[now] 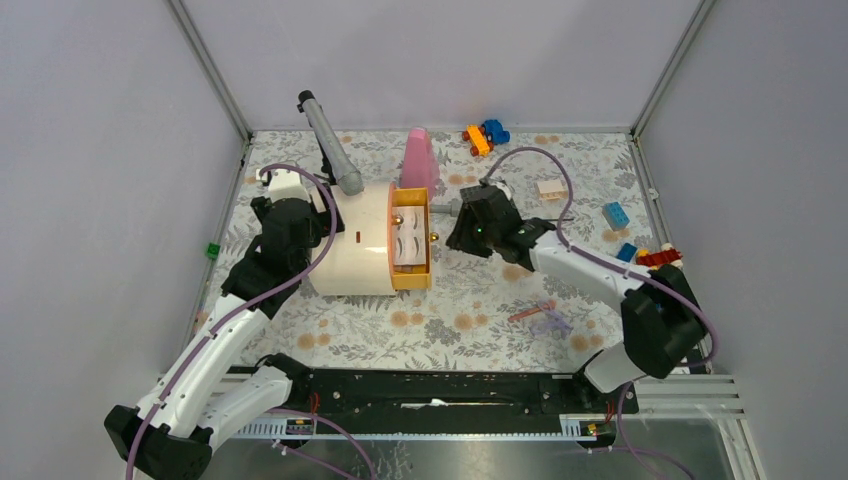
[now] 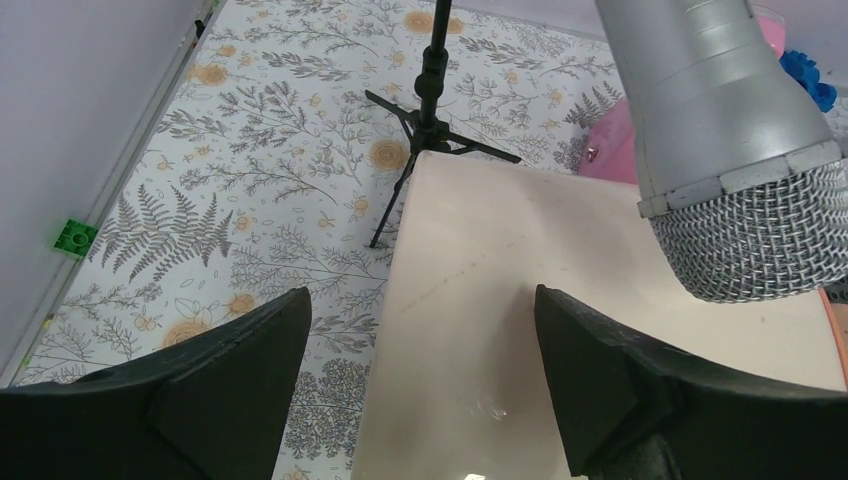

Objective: Organize the makeup
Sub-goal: Close the drawer in the storage box, then open the drawer in the storage box.

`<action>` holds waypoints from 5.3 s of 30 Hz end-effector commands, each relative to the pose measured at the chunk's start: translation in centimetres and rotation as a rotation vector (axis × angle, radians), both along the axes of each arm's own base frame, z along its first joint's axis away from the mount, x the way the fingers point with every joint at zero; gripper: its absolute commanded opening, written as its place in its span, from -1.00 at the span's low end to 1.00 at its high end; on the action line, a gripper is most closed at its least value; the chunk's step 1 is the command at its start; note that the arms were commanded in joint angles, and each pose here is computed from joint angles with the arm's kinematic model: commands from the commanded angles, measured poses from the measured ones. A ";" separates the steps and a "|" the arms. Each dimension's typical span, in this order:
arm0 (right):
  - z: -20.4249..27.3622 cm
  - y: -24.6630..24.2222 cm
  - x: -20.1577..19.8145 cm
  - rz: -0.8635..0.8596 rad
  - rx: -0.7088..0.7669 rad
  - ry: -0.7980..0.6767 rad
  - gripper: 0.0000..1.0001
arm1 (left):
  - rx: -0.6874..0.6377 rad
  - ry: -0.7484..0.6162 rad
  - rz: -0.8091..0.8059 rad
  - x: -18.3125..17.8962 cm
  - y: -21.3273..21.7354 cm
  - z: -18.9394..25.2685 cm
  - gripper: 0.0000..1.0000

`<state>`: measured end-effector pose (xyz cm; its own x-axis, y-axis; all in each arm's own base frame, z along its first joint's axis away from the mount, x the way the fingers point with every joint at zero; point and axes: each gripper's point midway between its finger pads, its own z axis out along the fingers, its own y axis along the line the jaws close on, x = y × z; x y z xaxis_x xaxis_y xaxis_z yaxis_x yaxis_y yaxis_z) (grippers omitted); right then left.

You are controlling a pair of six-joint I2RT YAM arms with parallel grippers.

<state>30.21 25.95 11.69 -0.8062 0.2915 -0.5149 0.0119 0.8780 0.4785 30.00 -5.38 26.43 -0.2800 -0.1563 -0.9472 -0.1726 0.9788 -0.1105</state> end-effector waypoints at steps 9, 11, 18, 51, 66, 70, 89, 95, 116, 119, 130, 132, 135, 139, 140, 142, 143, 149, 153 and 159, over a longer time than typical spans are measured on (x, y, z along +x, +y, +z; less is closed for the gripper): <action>4.1 10.7 0.9 0.173 0.220 -0.059 -0.06 | -0.006 0.008 -0.041 0.3 -0.7 0.3 0.55; 4.1 11.6 0.7 0.189 0.244 -0.052 -0.05 | -0.007 0.012 -0.048 0.3 -0.9 0.2 0.53; 4.1 13.5 1.0 0.210 0.294 -0.052 -0.05 | -0.008 0.016 -0.058 0.4 -1.1 0.1 0.51; 13.7 13.0 -1.6 0.165 0.905 -0.246 0.32 | -0.007 0.018 -0.062 0.4 -1.2 0.1 0.51; 12.0 14.4 -0.4 0.137 0.944 -0.187 -0.10 | -0.008 0.023 -0.070 0.5 -1.3 -0.1 0.51; 11.7 14.8 -0.4 0.149 0.976 -0.177 -0.30 | -0.008 0.023 -0.070 0.5 -1.4 -0.1 0.51; 9.9 4.4 1.4 -0.124 0.671 -0.328 -0.76 | -0.007 0.025 -0.072 0.5 -1.4 -0.1 0.51; 9.8 3.2 1.3 -0.144 0.613 -0.344 -0.60 | -0.007 0.028 -0.074 0.5 -1.5 -0.2 0.51; 15.0 5.4 0.0 0.131 0.453 -0.553 0.71 | -0.007 0.027 -0.075 0.5 -1.5 -0.2 0.52; 15.1 5.9 0.0 0.140 0.427 -0.563 0.74 | -0.007 0.028 -0.075 0.5 -1.5 -0.2 0.52; 14.3 6.9 0.7 0.166 0.099 -0.558 0.76 | -0.008 0.027 -0.078 0.5 -1.5 -0.2 0.52; 13.9 6.8 1.0 0.170 0.035 -0.546 0.75 | -0.008 0.029 -0.080 0.5 -1.5 -0.2 0.52; 12.7 6.6 1.3 0.167 -0.092 -0.524 0.69 | -0.007 0.028 -0.080 0.5 -1.5 -0.2 0.52; 12.5 6.7 1.7 0.153 -0.248 -0.540 0.60 | -0.006 0.029 -0.078 0.5 -1.5 -0.2 0.52; 12.7 6.9 1.7 0.157 -0.270 -0.550 0.55 | -0.006 0.029 -0.077 0.5 -1.5 -0.2 0.52; 13.0 7.6 1.5 0.171 -0.308 -0.567 0.42 | -0.006 0.029 -0.077 0.5 -1.5 -0.2 0.52; 13.4 7.9 1.5 0.171 -0.320 -0.578 0.33 | -0.006 0.029 -0.078 0.5 -1.5 -0.2 0.52; 14.5 8.7 1.2 0.159 -0.370 -0.630 -0.20 | -0.006 0.029 -0.078 0.5 -1.5 -0.2 0.52; 15.2 8.4 1.1 0.128 -0.395 -0.649 -0.63 | -0.006 0.031 -0.080 0.6 -1.5 -0.3 0.52; 15.8 7.3 0.9 0.062 -0.421 -0.659 -1.00 | -0.006 0.029 -0.079 0.5 -1.5 -0.2 0.52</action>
<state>31.39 33.07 24.11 -0.3621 -0.1394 -0.9217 -0.2532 0.9663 -0.0466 30.64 -6.80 26.13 -0.2987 -0.1588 -0.9410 -0.1126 0.9850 -0.1305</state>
